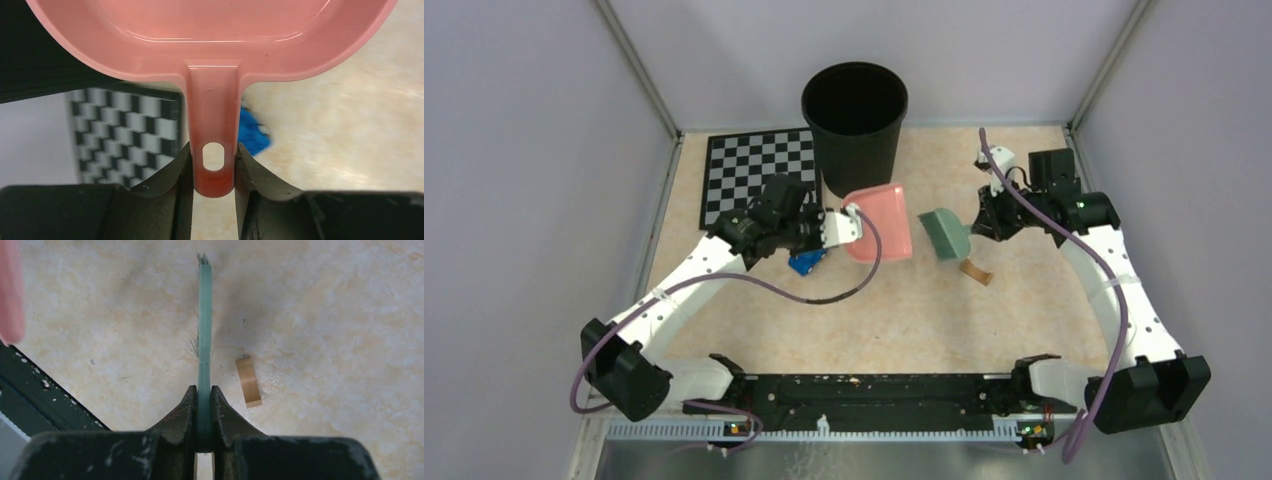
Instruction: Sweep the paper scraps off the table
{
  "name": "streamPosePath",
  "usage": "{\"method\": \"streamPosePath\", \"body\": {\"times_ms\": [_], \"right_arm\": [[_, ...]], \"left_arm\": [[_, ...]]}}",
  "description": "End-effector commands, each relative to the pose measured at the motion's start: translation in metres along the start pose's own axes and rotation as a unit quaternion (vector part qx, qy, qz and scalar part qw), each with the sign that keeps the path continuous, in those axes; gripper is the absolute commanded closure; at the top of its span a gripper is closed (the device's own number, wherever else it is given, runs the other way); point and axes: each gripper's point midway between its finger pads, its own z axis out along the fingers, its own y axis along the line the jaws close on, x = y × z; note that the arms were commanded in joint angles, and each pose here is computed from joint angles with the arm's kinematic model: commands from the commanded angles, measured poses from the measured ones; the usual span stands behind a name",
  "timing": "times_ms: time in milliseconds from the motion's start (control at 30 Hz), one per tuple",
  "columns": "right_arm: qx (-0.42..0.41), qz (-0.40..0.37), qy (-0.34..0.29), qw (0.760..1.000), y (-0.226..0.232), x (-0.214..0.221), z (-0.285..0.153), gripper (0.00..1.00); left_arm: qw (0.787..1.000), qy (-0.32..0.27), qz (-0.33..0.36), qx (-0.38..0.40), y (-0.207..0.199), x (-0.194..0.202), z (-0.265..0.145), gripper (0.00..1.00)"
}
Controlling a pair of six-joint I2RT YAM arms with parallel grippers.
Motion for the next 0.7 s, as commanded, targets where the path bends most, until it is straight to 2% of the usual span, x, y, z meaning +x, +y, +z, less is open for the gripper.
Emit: {"method": "streamPosePath", "body": {"times_ms": [0, 100, 233, 400, 667], "right_arm": [[0.019, -0.077, -0.035, 0.996, 0.000, -0.009, -0.001, 1.00], [0.040, -0.138, -0.026, 0.989, 0.006, -0.004, 0.000, 1.00], [0.082, -0.246, -0.052, 0.964, 0.016, -0.010, 0.000, 1.00], [0.083, -0.387, -0.092, 0.914, 0.043, -0.015, 0.008, 1.00], [0.105, -0.551, -0.094, 0.822, 0.049, 0.008, 0.040, 1.00]], "left_arm": [[0.988, -0.005, -0.051, 0.145, -0.090, 0.024, 0.011, 1.00], [0.975, 0.048, -0.050, 0.209, -0.134, 0.064, 0.021, 1.00], [0.957, 0.113, -0.076, 0.255, -0.167, 0.099, 0.028, 1.00], [0.946, 0.140, -0.081, 0.279, -0.184, 0.118, 0.042, 1.00], [0.940, 0.194, -0.100, 0.262, -0.182, 0.137, 0.056, 0.96]]}}
